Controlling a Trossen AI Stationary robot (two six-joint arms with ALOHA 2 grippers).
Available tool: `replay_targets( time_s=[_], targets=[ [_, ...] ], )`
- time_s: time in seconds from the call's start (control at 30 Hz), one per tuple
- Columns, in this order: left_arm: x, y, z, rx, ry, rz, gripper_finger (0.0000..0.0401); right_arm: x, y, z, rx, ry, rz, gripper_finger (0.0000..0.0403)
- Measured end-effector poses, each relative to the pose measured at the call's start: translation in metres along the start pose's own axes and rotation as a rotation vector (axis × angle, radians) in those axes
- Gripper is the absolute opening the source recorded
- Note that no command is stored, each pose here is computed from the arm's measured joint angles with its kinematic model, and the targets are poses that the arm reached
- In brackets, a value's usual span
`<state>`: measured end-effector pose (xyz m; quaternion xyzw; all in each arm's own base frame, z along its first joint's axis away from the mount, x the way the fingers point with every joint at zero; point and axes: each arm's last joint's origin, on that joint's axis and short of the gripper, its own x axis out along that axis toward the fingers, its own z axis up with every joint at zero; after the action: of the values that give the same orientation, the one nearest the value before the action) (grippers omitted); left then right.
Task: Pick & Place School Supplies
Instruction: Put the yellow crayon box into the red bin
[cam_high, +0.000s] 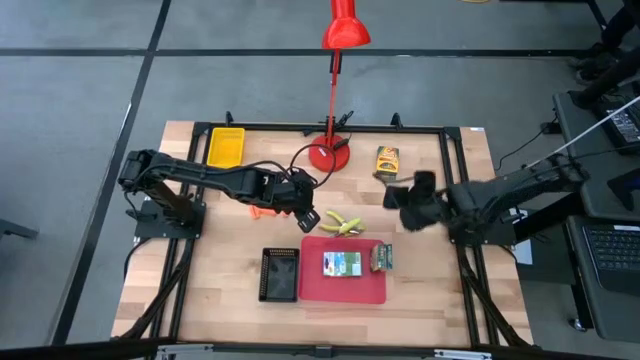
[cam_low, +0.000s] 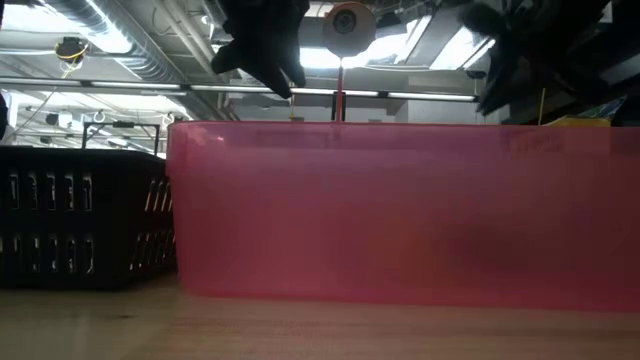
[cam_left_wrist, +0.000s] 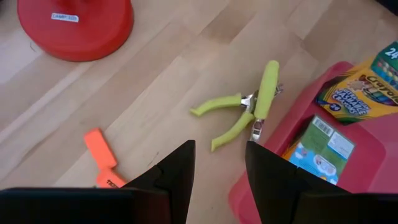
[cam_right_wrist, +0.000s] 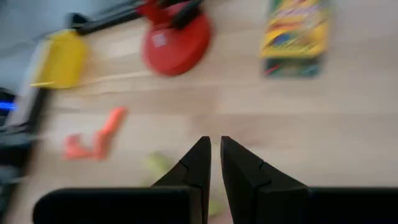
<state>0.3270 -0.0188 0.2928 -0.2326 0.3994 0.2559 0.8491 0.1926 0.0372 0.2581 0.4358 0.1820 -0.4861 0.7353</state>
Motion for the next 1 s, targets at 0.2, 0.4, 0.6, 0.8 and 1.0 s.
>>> replay_targets(
  time_s=[0.2, 0.4, 0.6, 0.8, 1.0],
  targets=[
    [0.0, 0.0, 0.001, -0.012, -0.021, 0.016, 0.0138, 0.019, -0.008, 0.049, -0.118, 0.003, -0.096, 0.0041],
    [0.0, 0.001, 0.001, -0.013, -0.035, 0.032, 0.0138, 0.059, -0.012, 0.09, -0.192, 0.111, -0.117, 0.0041],
    [0.0, 0.001, 0.001, -0.062, -0.048, 0.044, 0.0139, 0.107, -0.034, 0.118, -0.194, 0.246, -0.235, 0.0041],
    [-0.002, -0.002, -0.001, -0.097, -0.064, 0.052, 0.0139, 0.147, -0.054, 0.129, -0.21, 0.361, -0.305, 0.0041],
    [-0.002, -0.002, -0.001, -0.108, -0.067, 0.057, 0.0139, 0.173, -0.058, 0.129, -0.236, 0.392, -0.301, 0.0041]
  ],
)
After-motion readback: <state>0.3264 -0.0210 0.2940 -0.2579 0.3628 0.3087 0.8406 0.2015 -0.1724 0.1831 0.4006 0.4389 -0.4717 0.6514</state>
